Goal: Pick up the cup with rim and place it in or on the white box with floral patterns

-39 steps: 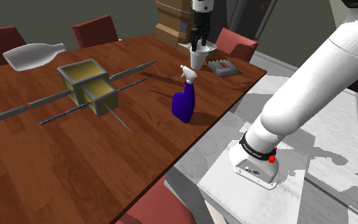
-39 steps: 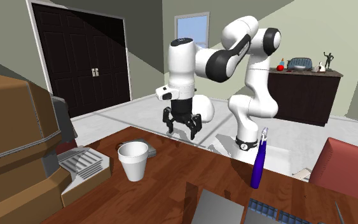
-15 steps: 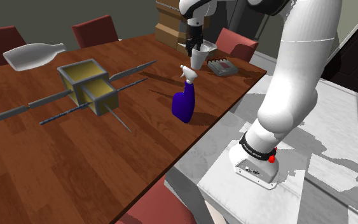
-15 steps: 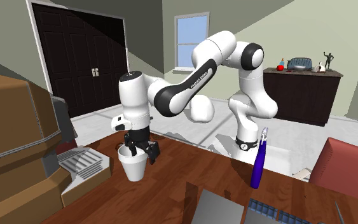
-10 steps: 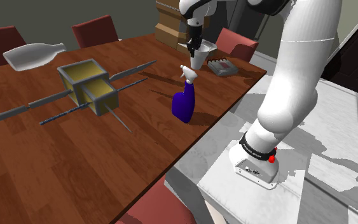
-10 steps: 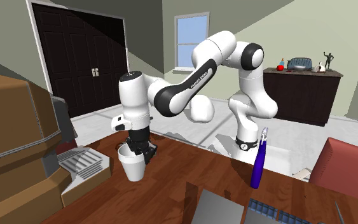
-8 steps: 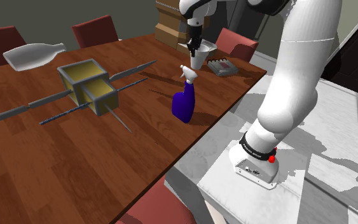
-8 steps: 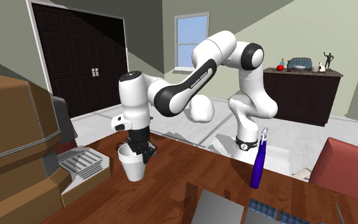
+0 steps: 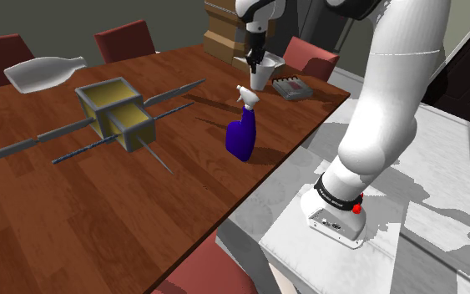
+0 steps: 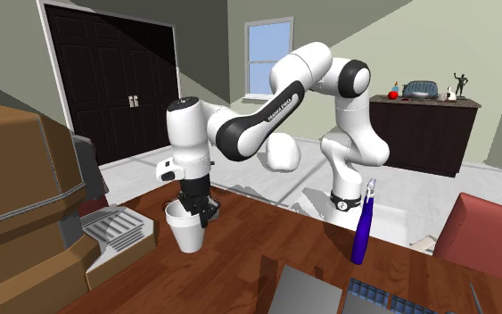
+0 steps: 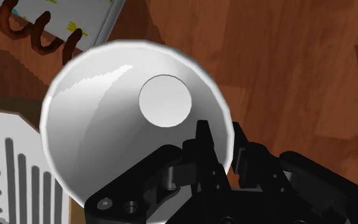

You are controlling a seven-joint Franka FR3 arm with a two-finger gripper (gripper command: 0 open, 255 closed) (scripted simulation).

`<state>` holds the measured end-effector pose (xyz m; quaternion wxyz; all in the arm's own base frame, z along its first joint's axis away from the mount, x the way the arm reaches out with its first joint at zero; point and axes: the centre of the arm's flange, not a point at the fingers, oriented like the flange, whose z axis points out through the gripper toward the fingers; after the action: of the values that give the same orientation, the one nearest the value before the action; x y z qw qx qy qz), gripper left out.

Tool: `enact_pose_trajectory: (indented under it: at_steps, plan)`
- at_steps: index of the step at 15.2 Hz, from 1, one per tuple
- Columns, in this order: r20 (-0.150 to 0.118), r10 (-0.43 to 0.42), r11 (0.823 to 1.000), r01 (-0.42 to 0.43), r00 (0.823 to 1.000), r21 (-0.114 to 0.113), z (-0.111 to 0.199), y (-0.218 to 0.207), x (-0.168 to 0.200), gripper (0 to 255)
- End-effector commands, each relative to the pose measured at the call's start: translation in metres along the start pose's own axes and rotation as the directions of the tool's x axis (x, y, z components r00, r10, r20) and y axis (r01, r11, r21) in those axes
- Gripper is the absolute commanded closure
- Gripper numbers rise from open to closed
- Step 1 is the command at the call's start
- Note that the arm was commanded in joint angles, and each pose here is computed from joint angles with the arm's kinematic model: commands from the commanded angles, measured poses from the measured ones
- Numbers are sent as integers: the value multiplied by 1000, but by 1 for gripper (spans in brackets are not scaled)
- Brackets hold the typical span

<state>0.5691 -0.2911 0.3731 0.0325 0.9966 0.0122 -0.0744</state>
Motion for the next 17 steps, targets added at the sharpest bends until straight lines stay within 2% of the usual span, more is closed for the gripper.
enact_pose_trajectory:
  at_steps: [1,17]
  plan:
    - [0,0,1000,0,1000,0,-9,1,-1,255]
    - [0,0,1000,0,1000,0,-92,6,-14,255]
